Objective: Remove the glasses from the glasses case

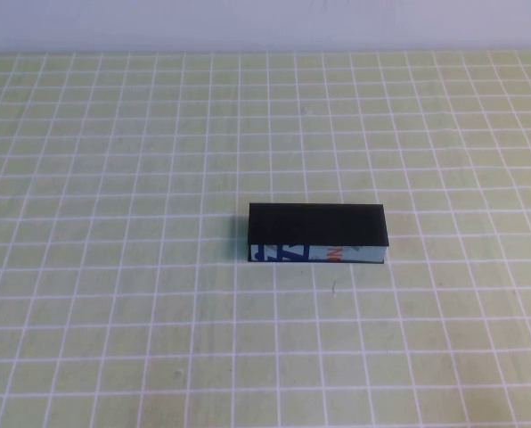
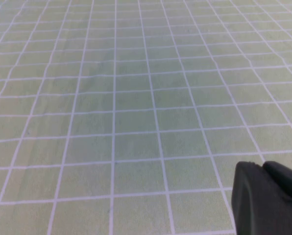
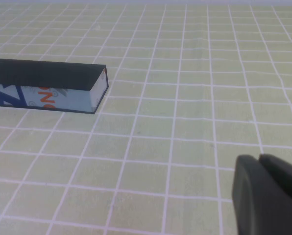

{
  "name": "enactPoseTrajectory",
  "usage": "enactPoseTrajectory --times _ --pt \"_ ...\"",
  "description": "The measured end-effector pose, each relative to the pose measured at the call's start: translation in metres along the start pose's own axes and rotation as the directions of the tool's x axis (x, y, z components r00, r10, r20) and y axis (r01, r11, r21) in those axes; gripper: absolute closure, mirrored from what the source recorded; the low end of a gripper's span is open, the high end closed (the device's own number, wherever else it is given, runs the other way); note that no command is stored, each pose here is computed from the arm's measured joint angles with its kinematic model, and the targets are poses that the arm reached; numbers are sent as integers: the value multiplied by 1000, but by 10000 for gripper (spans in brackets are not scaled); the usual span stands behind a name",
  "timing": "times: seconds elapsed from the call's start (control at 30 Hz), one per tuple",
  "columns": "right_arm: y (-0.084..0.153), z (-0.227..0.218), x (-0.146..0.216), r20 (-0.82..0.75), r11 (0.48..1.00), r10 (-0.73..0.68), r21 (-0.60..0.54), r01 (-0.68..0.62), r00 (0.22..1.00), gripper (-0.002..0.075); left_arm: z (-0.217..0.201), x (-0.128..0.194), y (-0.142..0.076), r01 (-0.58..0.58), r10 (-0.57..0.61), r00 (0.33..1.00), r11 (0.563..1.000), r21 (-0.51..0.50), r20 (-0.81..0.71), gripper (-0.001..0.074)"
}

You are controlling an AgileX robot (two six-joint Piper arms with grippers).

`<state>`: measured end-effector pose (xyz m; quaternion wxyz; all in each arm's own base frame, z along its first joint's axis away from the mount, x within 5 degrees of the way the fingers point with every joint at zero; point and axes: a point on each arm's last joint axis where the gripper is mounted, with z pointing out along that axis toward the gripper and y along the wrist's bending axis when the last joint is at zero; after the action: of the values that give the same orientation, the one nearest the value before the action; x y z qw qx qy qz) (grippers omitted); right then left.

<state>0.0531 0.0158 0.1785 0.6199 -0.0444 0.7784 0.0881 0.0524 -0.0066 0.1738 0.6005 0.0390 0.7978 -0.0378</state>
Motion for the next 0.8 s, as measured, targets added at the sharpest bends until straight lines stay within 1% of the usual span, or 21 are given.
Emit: enactPoseTrajectory --times 0.37,0.57,0.8 --pt "0 0 0 0 1000 0 0 0 1000 743 0 0 0 0 0 1000 1000 0 0 739" --pt "0 0 0 0 1000 0 0 0 1000 743 0 0 2 -50 50 999 999 -19 -1 739" --pt "0 0 0 0 1000 0 0 0 1000 743 0 0 2 -59 59 998 998 -22 -2 739"
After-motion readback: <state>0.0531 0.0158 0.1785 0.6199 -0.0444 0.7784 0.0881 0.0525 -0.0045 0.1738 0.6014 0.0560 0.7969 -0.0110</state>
